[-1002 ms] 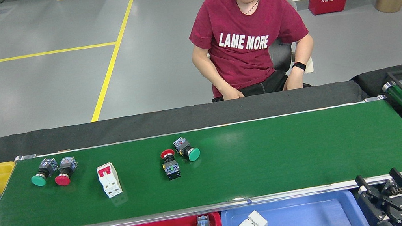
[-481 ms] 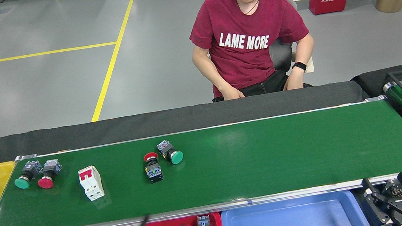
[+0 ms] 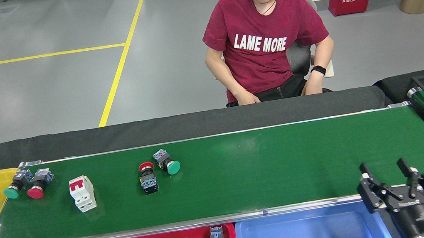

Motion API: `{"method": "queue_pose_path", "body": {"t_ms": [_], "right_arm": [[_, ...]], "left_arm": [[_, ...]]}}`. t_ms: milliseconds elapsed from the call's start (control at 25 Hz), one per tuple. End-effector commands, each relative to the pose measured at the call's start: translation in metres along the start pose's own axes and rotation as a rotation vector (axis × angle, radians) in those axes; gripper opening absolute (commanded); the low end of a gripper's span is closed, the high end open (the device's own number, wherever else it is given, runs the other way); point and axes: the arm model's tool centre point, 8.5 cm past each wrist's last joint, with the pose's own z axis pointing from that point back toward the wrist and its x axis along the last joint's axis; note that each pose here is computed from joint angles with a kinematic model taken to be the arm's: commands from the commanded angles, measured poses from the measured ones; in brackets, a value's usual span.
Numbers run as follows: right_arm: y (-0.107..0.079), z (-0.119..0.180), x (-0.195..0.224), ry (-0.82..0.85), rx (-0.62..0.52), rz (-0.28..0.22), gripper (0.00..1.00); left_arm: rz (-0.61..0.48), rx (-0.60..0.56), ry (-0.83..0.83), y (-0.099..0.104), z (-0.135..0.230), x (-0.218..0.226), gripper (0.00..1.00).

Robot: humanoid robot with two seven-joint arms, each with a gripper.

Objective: Pick switch part from conveyor to tray
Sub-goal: 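Reach the left gripper to the white-and-red breaker and grasp it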

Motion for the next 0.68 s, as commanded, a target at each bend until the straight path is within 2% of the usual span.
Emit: {"method": "queue_pose_path", "body": {"t_ms": [0, 200, 361, 641], "right_arm": [[-0.003, -0.003, 0.007, 0.046, -0.009, 0.009, 0.94], [0.001, 0.001, 0.009, 0.043, 0.0, 0.008, 0.96], [0.001, 0.001, 0.009, 0.043, -0.003, 0.006, 0.96], [0.001, 0.001, 0.01, 0.039, -0.001, 0.007, 0.96]], "left_arm": [[0.004, -0.05, 0.02, 0.004, -0.027, -0.012, 1.0], [-0.009, -0.102, 0.07, 0.013, -0.08, -0.054, 1.0], [-0.023, -0.131, 0.107, 0.013, -0.09, -0.079, 1.0], [-0.001, -0.149, 0.1, 0.011, -0.105, -0.077, 1.0]]}}
